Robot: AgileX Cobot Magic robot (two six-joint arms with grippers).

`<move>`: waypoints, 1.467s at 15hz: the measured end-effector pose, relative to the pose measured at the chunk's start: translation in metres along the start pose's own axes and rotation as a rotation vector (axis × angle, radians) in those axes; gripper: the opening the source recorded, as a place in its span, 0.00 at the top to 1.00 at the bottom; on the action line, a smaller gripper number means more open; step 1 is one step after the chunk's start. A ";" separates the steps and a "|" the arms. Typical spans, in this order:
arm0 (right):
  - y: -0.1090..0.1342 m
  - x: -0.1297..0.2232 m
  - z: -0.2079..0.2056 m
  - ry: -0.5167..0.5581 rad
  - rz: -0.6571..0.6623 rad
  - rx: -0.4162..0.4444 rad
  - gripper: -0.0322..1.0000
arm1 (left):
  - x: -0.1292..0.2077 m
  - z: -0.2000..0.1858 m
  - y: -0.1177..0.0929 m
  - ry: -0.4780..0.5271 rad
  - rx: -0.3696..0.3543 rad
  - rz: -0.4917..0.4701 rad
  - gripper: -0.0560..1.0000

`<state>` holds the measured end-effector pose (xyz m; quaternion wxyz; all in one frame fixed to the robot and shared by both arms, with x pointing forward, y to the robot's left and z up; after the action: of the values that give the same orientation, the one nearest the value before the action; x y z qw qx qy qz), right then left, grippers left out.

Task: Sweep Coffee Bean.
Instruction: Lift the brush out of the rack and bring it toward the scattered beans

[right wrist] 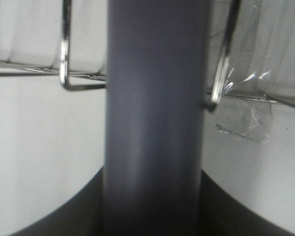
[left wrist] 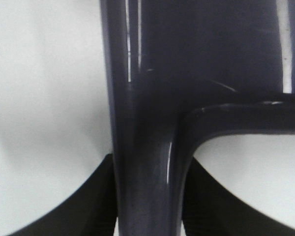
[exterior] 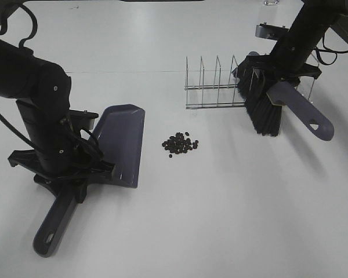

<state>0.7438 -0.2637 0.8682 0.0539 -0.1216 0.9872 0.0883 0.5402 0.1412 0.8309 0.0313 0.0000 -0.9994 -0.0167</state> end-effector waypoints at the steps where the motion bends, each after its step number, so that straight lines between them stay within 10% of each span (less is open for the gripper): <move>1: 0.001 0.000 0.000 0.001 0.013 0.000 0.68 | 0.000 0.000 0.000 0.000 0.000 0.000 0.64; 7: 0.017 0.065 -0.048 0.118 0.008 0.062 0.68 | 0.000 0.000 0.000 -0.001 0.000 0.000 0.64; 13: 0.055 0.093 -0.129 0.010 -0.026 0.239 0.68 | 0.002 0.000 0.001 0.012 -0.007 -0.046 0.64; 22: 0.107 0.085 -0.049 0.175 -0.239 0.485 0.68 | 0.003 -0.004 -0.009 0.018 -0.052 0.070 0.64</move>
<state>0.6314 -0.1901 0.9227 0.0061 -0.2279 0.9590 -0.1684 0.5371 0.1316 0.8347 0.0409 -0.0358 -0.9977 -0.0414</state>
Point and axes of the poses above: a point on each arm's last joint axis where the gripper is mounted, z pointing out along that axis toward the gripper, y along the wrist's bending axis when the last joint is at zero, x = y × z, the point moved 4 cm from there along z, pointing out along that axis toward the gripper, and after that the axes turned 9 degrees about -z, right-handed, at the moved point
